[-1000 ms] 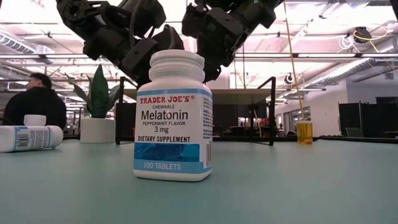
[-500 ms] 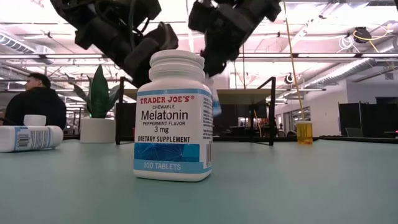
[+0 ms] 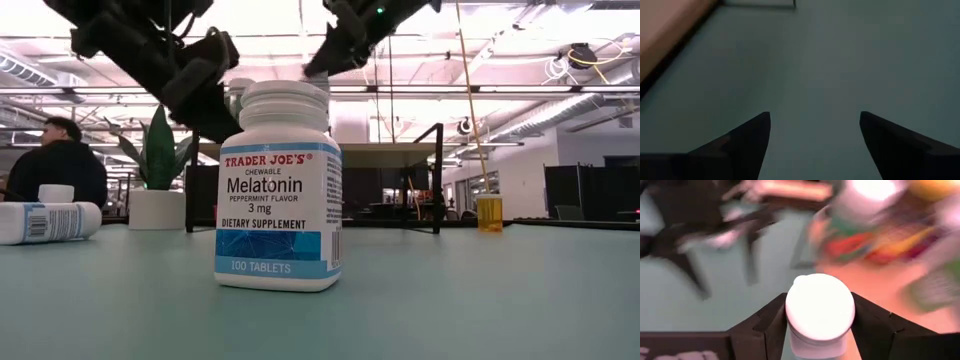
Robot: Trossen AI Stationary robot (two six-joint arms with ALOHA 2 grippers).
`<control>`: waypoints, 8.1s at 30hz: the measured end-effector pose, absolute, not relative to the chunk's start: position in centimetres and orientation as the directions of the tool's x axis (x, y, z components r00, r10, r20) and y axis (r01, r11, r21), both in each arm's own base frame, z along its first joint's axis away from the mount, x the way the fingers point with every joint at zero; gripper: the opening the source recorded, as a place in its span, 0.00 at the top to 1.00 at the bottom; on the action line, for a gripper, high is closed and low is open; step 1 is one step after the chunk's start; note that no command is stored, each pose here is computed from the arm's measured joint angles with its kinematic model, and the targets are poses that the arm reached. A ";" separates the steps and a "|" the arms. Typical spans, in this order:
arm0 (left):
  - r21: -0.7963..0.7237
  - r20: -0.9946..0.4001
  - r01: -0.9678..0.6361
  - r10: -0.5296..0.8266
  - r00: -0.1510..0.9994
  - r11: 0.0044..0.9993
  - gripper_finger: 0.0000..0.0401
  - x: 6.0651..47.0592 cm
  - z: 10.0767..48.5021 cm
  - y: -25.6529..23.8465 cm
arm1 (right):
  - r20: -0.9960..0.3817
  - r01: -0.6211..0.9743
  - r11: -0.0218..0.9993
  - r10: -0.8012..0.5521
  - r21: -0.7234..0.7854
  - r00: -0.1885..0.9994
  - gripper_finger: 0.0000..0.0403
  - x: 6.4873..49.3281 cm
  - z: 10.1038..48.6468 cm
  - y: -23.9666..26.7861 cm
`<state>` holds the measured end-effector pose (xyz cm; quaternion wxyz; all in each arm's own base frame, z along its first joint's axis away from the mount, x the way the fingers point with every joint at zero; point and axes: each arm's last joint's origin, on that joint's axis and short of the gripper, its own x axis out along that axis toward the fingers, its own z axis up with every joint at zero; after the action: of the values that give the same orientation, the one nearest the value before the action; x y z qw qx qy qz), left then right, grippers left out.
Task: Pick and place medicine bottles onto shelf by color
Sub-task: Put the top right white blue pill bottle on the shelf aligned with the green pill bottle, then put the bottom white blue pill bottle on the shelf aligned with the white blue pill bottle
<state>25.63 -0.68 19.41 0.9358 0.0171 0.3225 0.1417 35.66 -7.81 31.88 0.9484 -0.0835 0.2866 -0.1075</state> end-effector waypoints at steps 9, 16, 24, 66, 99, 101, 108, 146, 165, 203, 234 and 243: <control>0.059 -0.537 -0.184 0.187 0.823 0.981 0.24 24.2 20.1 -0.9 | -0.471 0.146 0.976 -0.206 -0.160 0.858 0.55 38.0 34.3 -15.0; 0.063 -0.594 -0.194 0.193 0.781 0.979 0.26 23.6 19.7 -0.8 | -0.483 0.134 0.983 -0.178 -0.125 0.857 0.55 39.8 32.5 -18.3; 0.066 -0.580 -0.206 0.206 0.788 0.976 0.26 23.6 19.9 -0.9 | -0.534 0.136 0.987 -0.160 -0.084 0.830 0.55 40.4 29.9 -19.9; 0.074 -0.594 -0.212 0.214 0.775 0.974 0.26 23.5 19.7 -0.8 | -0.480 0.054 0.977 -0.150 -0.208 0.864 0.36 38.1 35.0 -16.4; -0.258 -0.740 -0.360 0.056 0.670 0.896 0.26 22.3 19.5 -5.5 | -0.339 -0.021 1.000 0.014 -0.017 0.941 0.36 28.5 18.9 -0.5; -0.244 -0.673 -0.170 -0.041 0.739 0.955 0.26 23.3 19.8 -6.8 | -0.318 -0.059 0.997 0.043 -0.040 0.947 0.36 28.6 19.1 -0.5; -0.007 -0.641 0.201 -0.158 0.751 0.980 0.26 24.6 17.6 -10.6 | -0.293 -0.085 0.987 0.042 -0.135 0.955 0.36 28.7 19.3 -0.9; -0.058 -0.372 0.543 -0.523 0.767 0.838 0.26 31.1 10.5 -13.5 | -0.381 0.024 1.000 -0.021 0.003 0.924 0.36 28.2 18.4 -2.9; -0.005 -0.398 0.327 -0.302 0.866 0.945 0.26 30.9 10.6 -18.1 | -0.309 -0.007 0.997 0.030 0.075 0.951 0.36 25.3 16.6 3.1; -0.022 -0.467 0.058 -0.061 0.882 0.998 0.62 32.8 11.5 -14.5 | -0.338 -0.290 0.954 0.296 0.071 0.893 0.36 27.6 18.9 8.3; 0.020 -0.462 -0.081 0.081 0.883 0.997 0.62 32.8 11.3 -13.9 | -0.379 -0.194 0.979 0.202 0.059 0.903 0.31 33.5 14.9 10.2; 0.017 -0.455 -0.088 0.086 0.886 0.996 0.62 32.8 11.4 -14.0 | -0.384 -0.181 0.982 0.189 0.057 0.904 0.47 33.5 14.9 10.0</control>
<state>32.77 -13.96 11.39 0.9711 -0.0020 0.2342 0.0450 33.52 9.95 14.86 0.9756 0.0101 0.1978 0.0949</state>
